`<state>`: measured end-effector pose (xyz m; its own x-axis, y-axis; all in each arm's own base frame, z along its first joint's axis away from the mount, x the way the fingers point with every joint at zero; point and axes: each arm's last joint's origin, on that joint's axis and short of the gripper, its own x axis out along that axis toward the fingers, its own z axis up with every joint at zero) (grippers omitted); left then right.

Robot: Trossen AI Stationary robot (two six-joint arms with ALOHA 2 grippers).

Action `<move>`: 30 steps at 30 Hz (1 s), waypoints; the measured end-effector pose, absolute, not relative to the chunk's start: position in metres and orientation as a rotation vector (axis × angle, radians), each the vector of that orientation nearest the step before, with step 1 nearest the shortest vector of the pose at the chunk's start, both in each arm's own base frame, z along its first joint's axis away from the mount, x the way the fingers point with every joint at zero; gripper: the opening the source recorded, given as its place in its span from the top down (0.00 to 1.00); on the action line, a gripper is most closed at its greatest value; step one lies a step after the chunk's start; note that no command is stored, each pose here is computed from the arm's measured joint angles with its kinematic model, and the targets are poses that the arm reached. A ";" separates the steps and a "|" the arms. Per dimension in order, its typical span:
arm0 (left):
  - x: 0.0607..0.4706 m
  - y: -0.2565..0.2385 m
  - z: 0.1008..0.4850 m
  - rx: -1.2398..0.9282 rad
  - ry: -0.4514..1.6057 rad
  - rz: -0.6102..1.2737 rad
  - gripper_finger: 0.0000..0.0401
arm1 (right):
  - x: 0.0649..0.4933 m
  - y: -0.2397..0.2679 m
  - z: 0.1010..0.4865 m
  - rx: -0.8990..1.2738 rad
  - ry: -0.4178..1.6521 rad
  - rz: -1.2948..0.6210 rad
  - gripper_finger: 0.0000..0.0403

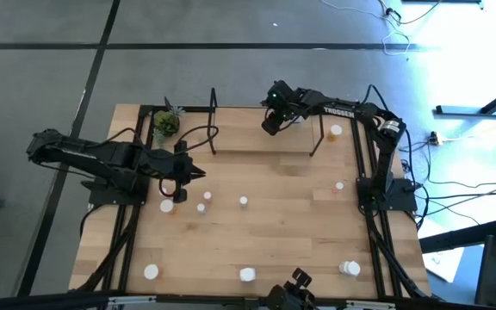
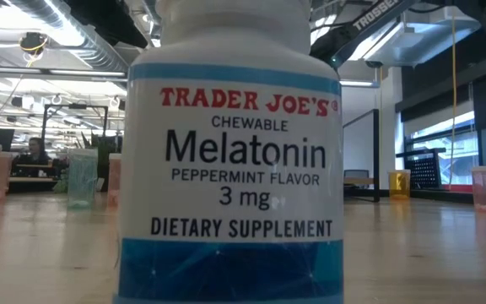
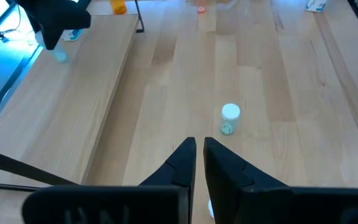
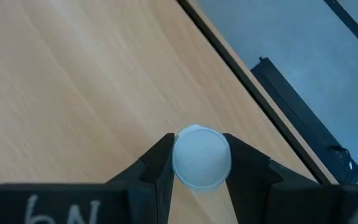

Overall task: Pick and place medicine bottles onto shelf by color
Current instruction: Put the top green pill bottle on the shelf

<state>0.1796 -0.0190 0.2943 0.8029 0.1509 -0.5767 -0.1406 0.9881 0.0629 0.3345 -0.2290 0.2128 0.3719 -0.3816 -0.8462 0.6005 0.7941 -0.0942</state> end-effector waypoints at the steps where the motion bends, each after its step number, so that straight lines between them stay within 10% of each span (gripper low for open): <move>1: 0.180 -0.019 0.294 0.017 0.619 0.156 0.93 | 0.336 -0.229 0.211 0.239 1.007 -0.645 0.70; 30: 0.180 -0.019 0.294 0.017 0.619 0.157 0.93 | 0.335 -0.230 0.210 0.257 1.008 -0.669 0.68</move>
